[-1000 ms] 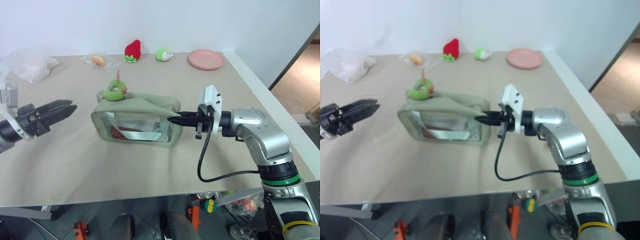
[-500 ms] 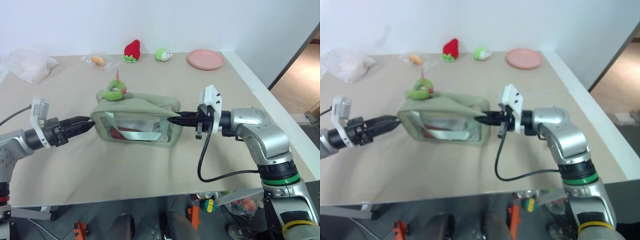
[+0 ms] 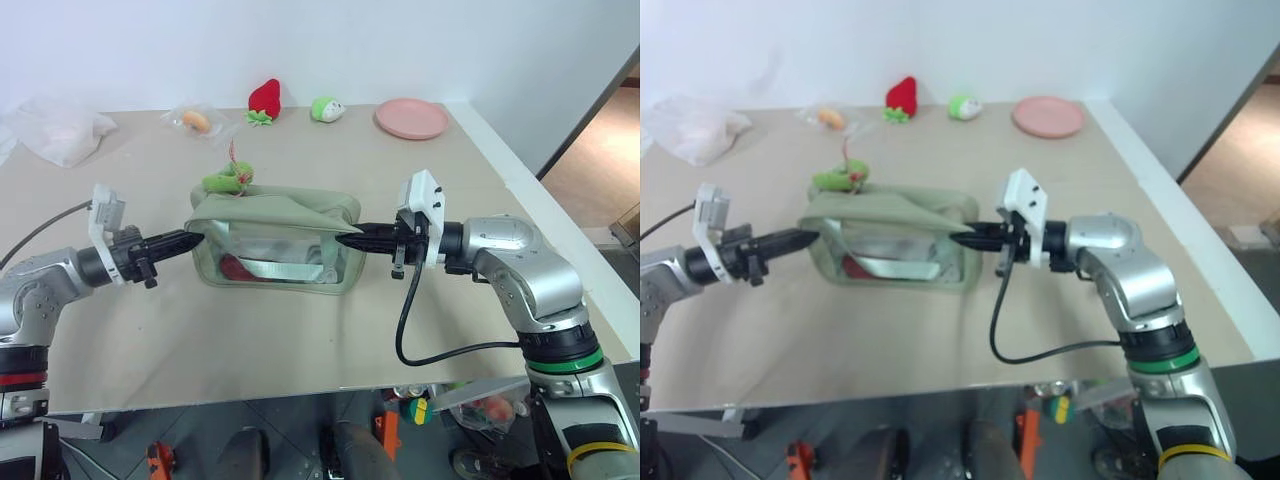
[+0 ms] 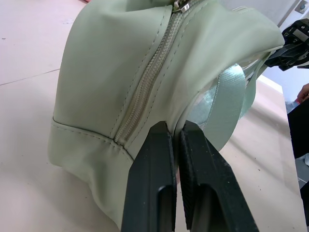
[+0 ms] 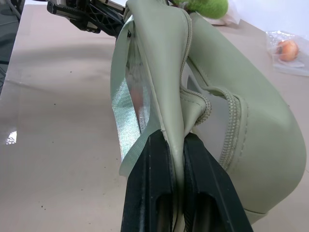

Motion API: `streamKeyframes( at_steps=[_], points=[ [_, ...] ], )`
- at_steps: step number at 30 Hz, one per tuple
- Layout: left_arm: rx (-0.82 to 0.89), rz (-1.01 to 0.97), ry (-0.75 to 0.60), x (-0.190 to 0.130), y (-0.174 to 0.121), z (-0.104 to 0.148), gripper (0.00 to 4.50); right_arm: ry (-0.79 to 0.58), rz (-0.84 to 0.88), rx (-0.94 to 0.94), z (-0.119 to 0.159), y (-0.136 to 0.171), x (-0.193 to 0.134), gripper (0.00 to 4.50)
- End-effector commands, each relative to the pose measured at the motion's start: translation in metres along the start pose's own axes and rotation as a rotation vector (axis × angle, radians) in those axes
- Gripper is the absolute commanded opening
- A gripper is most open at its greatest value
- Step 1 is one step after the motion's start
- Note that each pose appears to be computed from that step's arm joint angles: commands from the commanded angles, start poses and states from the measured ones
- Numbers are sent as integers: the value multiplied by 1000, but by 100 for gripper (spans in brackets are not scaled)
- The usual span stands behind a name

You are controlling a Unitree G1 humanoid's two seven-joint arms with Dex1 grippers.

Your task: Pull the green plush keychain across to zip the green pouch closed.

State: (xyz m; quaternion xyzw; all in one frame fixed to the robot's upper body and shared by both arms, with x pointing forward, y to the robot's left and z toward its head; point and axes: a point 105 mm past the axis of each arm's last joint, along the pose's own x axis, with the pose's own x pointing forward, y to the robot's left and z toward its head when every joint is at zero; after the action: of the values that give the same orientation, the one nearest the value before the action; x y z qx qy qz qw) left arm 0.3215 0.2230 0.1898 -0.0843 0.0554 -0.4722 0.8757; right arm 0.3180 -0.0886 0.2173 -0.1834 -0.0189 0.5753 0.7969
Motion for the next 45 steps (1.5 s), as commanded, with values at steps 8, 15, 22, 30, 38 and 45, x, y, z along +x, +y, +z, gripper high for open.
streamKeyframes(
  at_steps=[8, 15, 22, 30, 38, 45],
  points=[
    [53, -15, 30, 1, -4, -5, 2, -11, -46, -42, 4, -5, -6, 37],
    [59, -20, 34, 5, -3, -7, 0, -37, -3, -16, 9, 2, -16, 276],
    [61, -20, 33, 8, -2, -8, 0, -28, -64, -5, 9, -7, -41, 447],
    [64, -22, 40, 8, -3, -10, 0, -170, -263, -133, 68, -54, -55, 447],
    [69, -33, 33, 11, -4, -8, 0, -177, -126, -187, 98, -45, 21, 447],
    [66, -41, 35, 12, -9, -12, 0, -190, -75, -196, 109, -46, 61, 447]
  ],
)
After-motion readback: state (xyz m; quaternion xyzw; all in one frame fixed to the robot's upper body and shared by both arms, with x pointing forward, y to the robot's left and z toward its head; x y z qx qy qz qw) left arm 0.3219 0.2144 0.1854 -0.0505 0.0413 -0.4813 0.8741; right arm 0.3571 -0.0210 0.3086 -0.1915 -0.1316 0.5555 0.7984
